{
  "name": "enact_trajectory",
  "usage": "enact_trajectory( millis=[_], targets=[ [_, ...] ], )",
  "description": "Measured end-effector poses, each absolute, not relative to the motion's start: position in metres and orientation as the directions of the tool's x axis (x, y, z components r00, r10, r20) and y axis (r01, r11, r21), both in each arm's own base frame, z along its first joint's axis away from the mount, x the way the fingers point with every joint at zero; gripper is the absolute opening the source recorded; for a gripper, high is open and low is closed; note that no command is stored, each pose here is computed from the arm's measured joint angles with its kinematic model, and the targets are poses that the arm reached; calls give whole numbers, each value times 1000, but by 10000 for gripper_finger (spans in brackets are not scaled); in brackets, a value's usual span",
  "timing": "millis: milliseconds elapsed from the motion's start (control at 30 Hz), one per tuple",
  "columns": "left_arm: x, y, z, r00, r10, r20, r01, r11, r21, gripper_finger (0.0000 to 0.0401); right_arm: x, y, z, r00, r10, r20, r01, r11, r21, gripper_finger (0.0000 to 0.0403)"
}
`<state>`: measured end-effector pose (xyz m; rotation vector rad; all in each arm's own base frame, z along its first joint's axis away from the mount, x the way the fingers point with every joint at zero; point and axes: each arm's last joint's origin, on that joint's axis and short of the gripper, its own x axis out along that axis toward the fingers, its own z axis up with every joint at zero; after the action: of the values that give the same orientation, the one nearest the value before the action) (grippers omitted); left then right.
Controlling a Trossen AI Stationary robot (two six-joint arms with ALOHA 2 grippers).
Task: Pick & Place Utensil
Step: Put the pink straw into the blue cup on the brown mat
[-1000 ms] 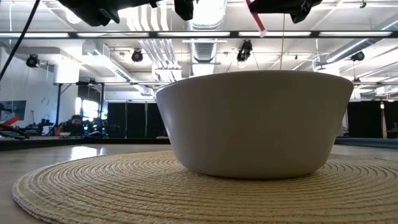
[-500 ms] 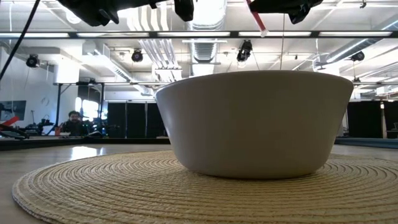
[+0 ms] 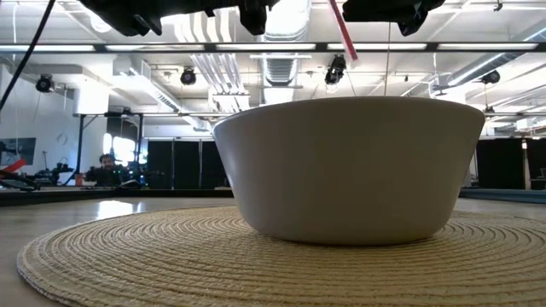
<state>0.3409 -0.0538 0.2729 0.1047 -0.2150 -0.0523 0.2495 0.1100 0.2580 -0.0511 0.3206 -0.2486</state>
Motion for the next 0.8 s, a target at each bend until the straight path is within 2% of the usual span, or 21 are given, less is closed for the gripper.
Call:
enact_trajectory(
  millis=[167, 333, 567, 800],
  targets=[
    [342, -54, 268, 985, -64, 162, 48, 994, 98, 0, 247, 108, 263, 925, -247, -290, 226, 968, -106, 129],
    [342, -54, 265, 990, -65, 127, 54, 995, 89, 0, 245, 108, 275, 936, -242, -258, 208, 966, -151, 157],
    [343, -54, 265, 990, -65, 123, 54, 995, 88, 0, 250, 111, 305, 957, -217, -193, 161, 950, -269, 173],
    [343, -54, 267, 990, -65, 129, 54, 995, 87, 0, 257, 114, 333, 971, -197, -137, 135, 922, -364, 171]
  ],
)
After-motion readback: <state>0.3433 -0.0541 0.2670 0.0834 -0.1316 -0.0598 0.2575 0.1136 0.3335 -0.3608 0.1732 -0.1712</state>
